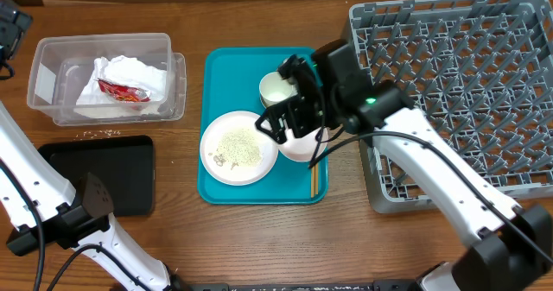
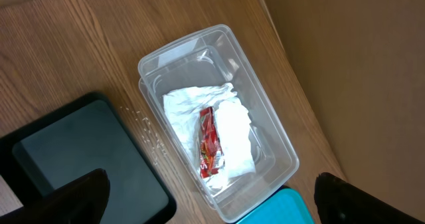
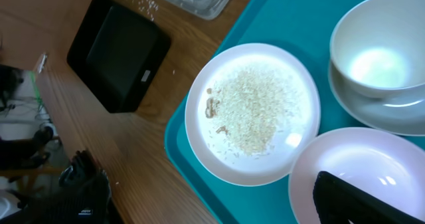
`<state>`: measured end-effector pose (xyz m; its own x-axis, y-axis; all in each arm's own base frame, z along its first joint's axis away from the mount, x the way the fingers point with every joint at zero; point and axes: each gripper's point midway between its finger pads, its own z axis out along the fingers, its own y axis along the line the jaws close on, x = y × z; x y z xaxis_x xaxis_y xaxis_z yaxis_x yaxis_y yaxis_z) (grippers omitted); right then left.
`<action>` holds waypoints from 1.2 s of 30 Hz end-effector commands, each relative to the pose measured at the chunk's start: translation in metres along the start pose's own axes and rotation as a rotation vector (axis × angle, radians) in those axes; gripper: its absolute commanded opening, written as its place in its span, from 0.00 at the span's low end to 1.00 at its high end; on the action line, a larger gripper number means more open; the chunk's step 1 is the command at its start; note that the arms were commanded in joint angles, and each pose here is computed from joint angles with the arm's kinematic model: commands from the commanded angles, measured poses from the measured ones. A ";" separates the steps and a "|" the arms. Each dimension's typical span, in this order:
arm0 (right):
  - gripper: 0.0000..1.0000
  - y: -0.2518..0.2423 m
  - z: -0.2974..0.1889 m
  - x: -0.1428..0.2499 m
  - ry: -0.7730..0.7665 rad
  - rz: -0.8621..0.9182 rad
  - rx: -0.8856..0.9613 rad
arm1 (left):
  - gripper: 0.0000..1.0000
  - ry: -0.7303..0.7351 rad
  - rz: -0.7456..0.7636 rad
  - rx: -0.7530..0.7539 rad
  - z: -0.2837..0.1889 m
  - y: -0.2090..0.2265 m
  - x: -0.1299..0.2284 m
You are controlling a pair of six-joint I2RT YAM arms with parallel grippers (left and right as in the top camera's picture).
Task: Sort waste into correct bins and load items into the dishwasher
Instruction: 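Move the right gripper over the tray and grasp the pink bowl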
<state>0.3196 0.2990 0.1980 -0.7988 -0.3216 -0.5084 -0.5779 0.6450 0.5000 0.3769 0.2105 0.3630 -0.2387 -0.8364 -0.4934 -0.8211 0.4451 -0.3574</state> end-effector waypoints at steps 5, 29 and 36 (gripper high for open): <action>1.00 -0.010 0.021 -0.004 0.012 0.079 0.050 | 1.00 0.004 0.021 -0.017 0.005 0.002 0.000; 0.55 -0.090 0.052 0.015 -0.174 0.696 0.588 | 1.00 0.004 0.021 -0.017 0.005 0.002 0.000; 0.54 -0.103 0.086 0.029 -0.139 0.706 0.619 | 1.00 0.004 0.021 -0.016 0.005 0.002 0.000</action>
<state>0.3638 0.2853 0.0810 -0.8927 0.3137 -0.3237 0.2156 0.9278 0.3045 0.3769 0.2105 0.3630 -0.2387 -0.8364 -0.4934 -0.8211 0.4451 -0.3574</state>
